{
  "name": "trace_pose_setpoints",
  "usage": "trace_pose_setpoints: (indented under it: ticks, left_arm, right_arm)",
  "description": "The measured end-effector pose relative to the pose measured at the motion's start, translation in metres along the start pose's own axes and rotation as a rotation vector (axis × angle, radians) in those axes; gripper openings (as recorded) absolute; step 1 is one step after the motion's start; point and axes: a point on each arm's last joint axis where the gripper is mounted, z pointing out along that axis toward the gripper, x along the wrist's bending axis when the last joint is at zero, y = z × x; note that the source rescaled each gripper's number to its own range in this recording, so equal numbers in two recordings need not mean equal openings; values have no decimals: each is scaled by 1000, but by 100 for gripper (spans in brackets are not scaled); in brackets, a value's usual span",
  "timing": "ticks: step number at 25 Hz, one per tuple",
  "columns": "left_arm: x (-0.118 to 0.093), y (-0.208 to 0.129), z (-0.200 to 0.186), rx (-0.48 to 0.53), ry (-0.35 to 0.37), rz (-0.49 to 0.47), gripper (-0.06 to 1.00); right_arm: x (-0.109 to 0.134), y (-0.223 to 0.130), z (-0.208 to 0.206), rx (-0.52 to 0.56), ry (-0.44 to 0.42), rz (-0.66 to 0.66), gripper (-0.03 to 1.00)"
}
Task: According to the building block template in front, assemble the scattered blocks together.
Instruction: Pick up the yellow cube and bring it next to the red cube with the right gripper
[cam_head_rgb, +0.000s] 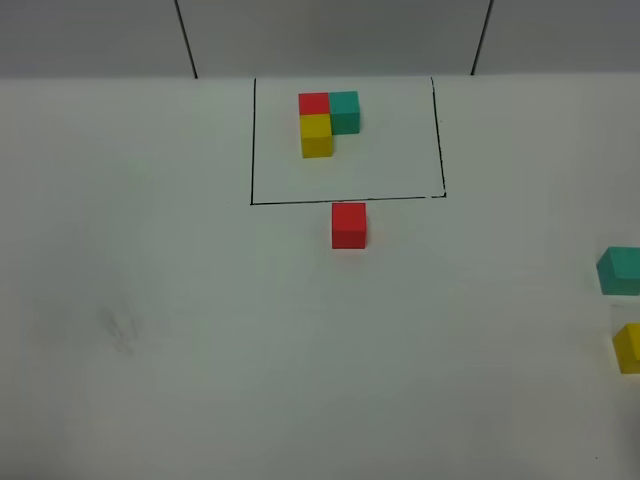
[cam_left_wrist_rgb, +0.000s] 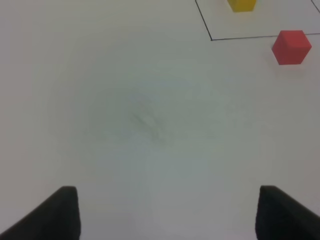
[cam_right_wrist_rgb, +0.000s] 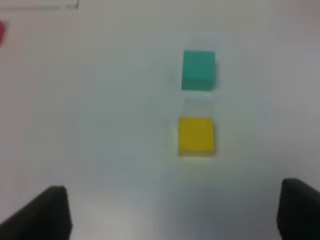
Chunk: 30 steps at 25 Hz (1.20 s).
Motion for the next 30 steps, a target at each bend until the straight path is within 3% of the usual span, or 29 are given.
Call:
trace_pose_setpoints:
  ticks: [4,11,17,25,30]
  left_arm:
    - [0,0,0,0,0,0,70]
    - [0,0,0,0,0,0,70]
    - [0,0,0,0,1,0,70]
    - [0,0,0,0,1,0,70]
    - [0,0,0,0,1,0,70]
  right_arm:
    - [1,41,57,220,-7,-42,71]
    - [2,82,165,390,-10,-43,71]
    - [1,85,221,425,-13,-45,71]
    - [1,89,237,355,-13,-45,71]
    - [0,81,257,403,-15,-41,71]
